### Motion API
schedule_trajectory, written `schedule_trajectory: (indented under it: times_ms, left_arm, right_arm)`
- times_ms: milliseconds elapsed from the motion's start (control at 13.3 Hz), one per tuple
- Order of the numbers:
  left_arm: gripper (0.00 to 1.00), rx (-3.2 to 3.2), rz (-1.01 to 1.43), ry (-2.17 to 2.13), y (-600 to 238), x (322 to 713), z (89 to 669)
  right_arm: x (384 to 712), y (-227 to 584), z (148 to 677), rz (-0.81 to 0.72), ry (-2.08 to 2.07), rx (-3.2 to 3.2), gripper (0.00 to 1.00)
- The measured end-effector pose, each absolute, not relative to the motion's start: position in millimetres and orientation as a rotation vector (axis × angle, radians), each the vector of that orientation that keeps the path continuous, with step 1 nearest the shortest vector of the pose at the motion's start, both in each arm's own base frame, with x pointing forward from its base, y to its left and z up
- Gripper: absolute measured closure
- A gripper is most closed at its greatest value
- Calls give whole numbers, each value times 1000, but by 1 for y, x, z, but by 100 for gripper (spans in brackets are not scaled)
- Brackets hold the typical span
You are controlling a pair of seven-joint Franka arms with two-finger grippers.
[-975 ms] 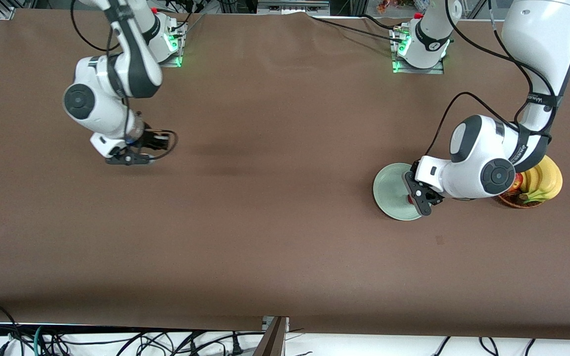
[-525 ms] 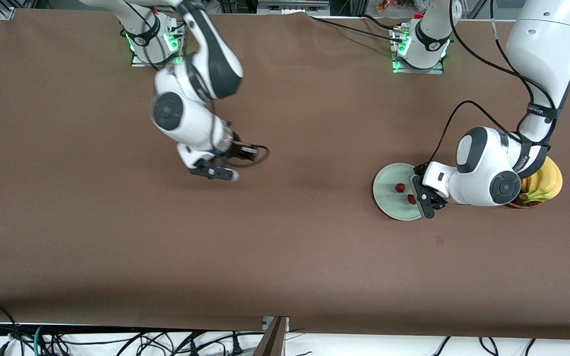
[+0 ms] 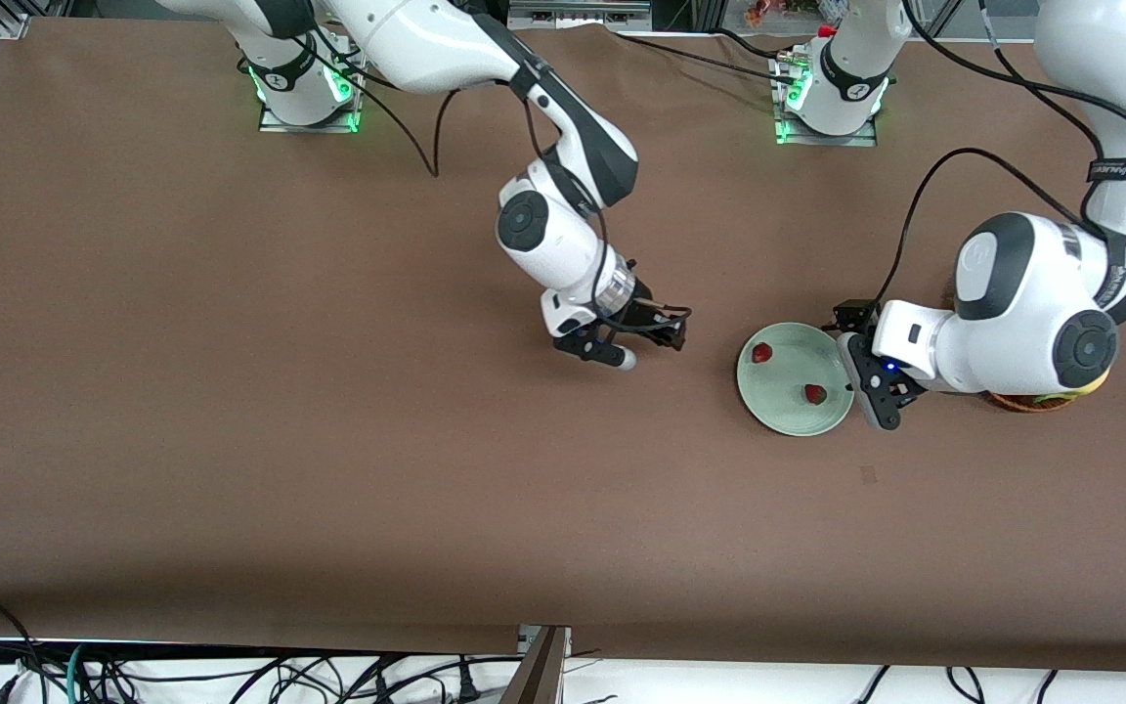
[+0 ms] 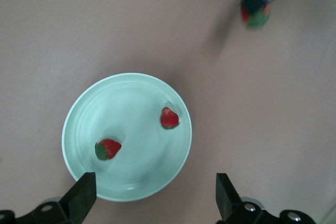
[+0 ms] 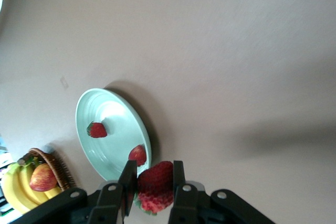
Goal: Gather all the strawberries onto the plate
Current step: 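Carry the third strawberry and set it beside the plate, right gripper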
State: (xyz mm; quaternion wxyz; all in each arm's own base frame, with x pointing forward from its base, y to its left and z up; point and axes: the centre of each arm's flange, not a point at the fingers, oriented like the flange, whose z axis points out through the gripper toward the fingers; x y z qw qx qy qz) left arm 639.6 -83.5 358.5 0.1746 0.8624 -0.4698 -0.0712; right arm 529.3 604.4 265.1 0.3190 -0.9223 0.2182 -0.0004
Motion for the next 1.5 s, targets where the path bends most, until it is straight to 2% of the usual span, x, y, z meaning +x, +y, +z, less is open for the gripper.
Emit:
schedule_trajectory:
  times_ms: [450, 750, 900, 1125, 1350, 1500]
  left_arm:
    - [0, 2563, -291, -909, -103, 643, 408]
    - [0, 2631, -365, -662, -155, 632, 419]
    - [0, 2657, -398, -565, -174, 626, 423]
    - [0, 2678, -436, -499, -194, 620, 421]
    - [0, 2700, -456, -467, -225, 610, 409]
    - [0, 2708, -460, -474, -231, 607, 406]
  right_arm:
    - [530, 605, 248, -47, 526, -2475, 68]
    - [523, 588, 202, -84, 392, -2686, 68]
    - [525, 580, 191, -84, 383, -2729, 64]
    - [532, 570, 196, -49, 386, -2783, 36]
    - [557, 543, 255, 25, 409, -2853, 4]
    - [580, 503, 314, 82, 363, -2885, 0]
